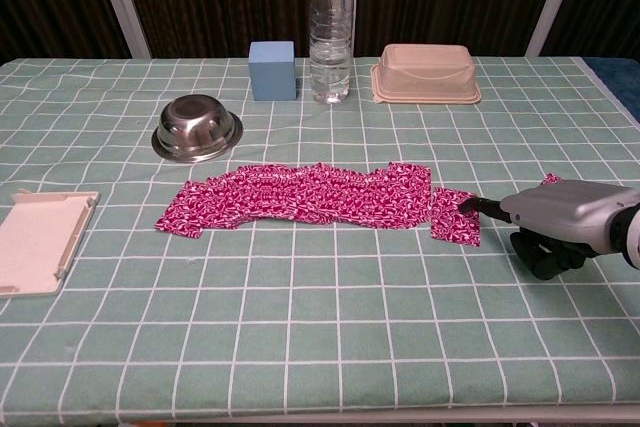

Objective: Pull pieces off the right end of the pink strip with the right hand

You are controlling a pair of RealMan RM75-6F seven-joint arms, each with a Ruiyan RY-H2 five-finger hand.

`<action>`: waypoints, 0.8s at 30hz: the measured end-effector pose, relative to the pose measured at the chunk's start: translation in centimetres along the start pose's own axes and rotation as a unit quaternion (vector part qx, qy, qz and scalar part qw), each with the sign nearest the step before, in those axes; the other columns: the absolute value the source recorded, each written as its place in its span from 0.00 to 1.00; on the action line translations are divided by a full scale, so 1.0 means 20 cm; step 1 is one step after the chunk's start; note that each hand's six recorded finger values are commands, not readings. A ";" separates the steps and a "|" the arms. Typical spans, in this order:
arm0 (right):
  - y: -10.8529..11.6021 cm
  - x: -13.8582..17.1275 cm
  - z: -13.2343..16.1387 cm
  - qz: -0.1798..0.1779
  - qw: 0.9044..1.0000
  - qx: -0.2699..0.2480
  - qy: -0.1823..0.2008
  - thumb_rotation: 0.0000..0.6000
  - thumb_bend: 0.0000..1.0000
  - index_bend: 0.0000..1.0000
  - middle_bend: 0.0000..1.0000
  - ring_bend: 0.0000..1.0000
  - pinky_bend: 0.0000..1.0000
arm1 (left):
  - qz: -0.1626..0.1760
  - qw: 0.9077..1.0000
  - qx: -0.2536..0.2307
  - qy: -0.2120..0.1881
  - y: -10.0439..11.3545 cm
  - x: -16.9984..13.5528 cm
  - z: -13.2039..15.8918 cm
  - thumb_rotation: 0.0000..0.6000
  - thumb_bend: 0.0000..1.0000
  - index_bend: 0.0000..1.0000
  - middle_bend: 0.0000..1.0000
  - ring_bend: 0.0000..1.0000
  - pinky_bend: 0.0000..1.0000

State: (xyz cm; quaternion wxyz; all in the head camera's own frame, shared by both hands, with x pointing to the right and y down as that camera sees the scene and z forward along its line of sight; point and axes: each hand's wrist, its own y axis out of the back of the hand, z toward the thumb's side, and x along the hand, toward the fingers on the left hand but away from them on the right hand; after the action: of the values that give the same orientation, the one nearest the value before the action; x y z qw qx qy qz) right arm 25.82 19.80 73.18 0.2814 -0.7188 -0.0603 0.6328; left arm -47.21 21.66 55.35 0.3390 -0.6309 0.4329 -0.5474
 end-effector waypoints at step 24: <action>-0.19 0.40 -0.18 0.042 0.999 0.026 -0.009 1.00 1.00 0.15 0.89 0.85 0.78 | -0.001 1.000 0.005 -0.006 0.00 0.01 0.04 1.00 0.00 0.15 0.12 0.08 0.22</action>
State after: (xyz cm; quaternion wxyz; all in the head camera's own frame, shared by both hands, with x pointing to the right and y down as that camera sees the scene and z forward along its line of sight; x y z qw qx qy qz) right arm 31.86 25.36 68.12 0.2729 -0.7073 -0.0163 0.6519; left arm -46.37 21.50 55.31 0.3444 -0.6331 0.4277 -0.5456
